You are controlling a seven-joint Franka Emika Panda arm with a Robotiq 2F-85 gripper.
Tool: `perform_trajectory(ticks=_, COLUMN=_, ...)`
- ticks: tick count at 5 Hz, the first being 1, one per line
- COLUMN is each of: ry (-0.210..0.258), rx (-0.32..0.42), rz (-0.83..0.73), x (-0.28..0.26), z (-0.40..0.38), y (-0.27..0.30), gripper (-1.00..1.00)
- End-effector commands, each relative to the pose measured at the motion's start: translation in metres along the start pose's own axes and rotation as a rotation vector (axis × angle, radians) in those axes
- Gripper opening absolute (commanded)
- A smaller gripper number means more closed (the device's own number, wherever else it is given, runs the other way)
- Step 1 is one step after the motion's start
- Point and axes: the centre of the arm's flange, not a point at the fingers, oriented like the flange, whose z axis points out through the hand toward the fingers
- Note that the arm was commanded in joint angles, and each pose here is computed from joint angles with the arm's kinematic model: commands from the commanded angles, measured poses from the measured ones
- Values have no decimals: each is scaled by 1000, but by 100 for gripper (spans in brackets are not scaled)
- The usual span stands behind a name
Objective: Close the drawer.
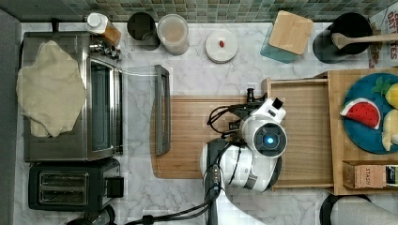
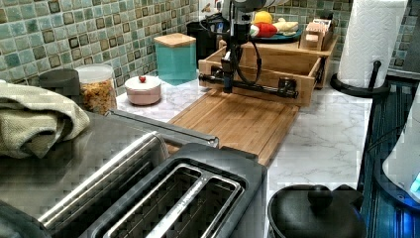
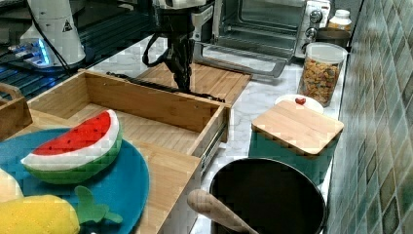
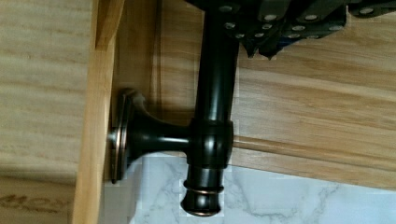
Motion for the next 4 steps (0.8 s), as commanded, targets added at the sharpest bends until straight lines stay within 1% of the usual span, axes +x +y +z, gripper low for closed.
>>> perform_trajectory(ticks=1, ry=0, rx=-103, rz=90, x=-37, z=-24, y=194, gripper=-100)
perform_trajectory(ticks=2, ry=16, rx=-93, rz=108, x=-42, z=-22, y=220, gripper=-100)
perform_trajectory(ticks=3, ry=21, rx=-108, rz=147, x=-50, z=-29, y=242, gripper=-100)
perform_trajectory(ticks=4, ry=16, rx=-136, rz=139, x=-57, z=-37, y=259, gripper=-100)
